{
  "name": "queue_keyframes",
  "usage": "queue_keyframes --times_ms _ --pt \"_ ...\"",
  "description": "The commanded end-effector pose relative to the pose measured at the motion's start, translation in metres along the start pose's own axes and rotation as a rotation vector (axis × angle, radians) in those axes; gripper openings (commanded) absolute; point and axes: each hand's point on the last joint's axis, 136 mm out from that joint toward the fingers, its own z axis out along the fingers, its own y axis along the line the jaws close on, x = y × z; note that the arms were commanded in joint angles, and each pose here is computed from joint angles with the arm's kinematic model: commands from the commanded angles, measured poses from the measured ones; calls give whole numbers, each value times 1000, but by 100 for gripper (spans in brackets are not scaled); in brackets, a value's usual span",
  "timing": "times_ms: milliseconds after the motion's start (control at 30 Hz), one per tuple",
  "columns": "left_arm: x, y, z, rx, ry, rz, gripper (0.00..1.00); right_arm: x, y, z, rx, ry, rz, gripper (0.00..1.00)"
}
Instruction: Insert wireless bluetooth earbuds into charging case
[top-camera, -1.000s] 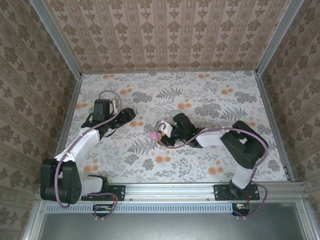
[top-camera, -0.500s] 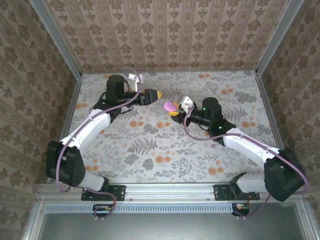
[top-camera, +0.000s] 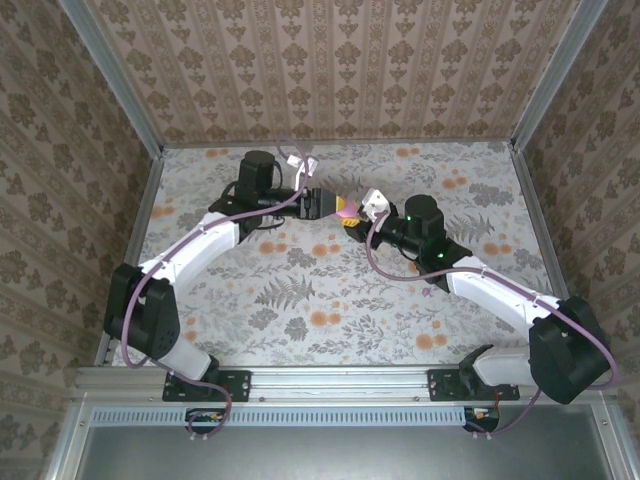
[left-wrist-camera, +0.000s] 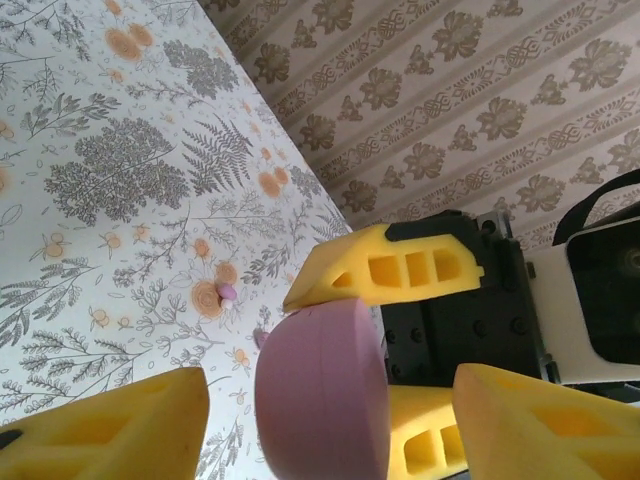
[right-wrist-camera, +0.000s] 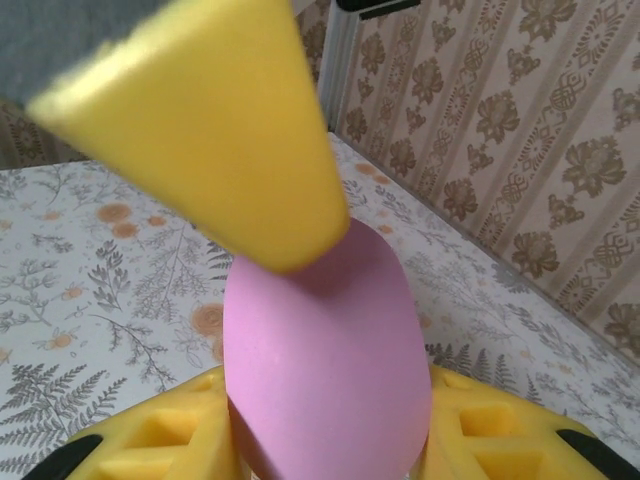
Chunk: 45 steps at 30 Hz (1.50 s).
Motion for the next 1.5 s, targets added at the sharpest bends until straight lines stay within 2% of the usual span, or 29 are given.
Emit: queue_keyframes --times_ms 0,133,433,467,600,700,1067,1467 --pt "-8 -17 2 44 4 28 61 -25 -6 -3 39 -60 -48 37" --pt "-9 -14 4 40 -1 7 54 -27 -2 -1 37 -61 -72 37" --pt "-11 -10 4 29 -13 -17 21 -28 -6 0 77 -62 -97 40" --pt "-12 -10 3 30 -17 -23 20 -28 -5 -1 74 -61 -102 41" --pt "-17 -10 0 34 -34 -39 19 -16 9 -12 -9 -53 -152 53" --pt "-21 -13 -4 46 -51 -55 19 -6 8 -19 -56 -36 -152 58" --pt "-24 -23 -6 87 -47 -75 19 -27 -7 -7 -20 -112 -229 59" --pt "-23 -22 -6 80 -47 -79 19 -44 -5 -4 -60 -155 -238 52"
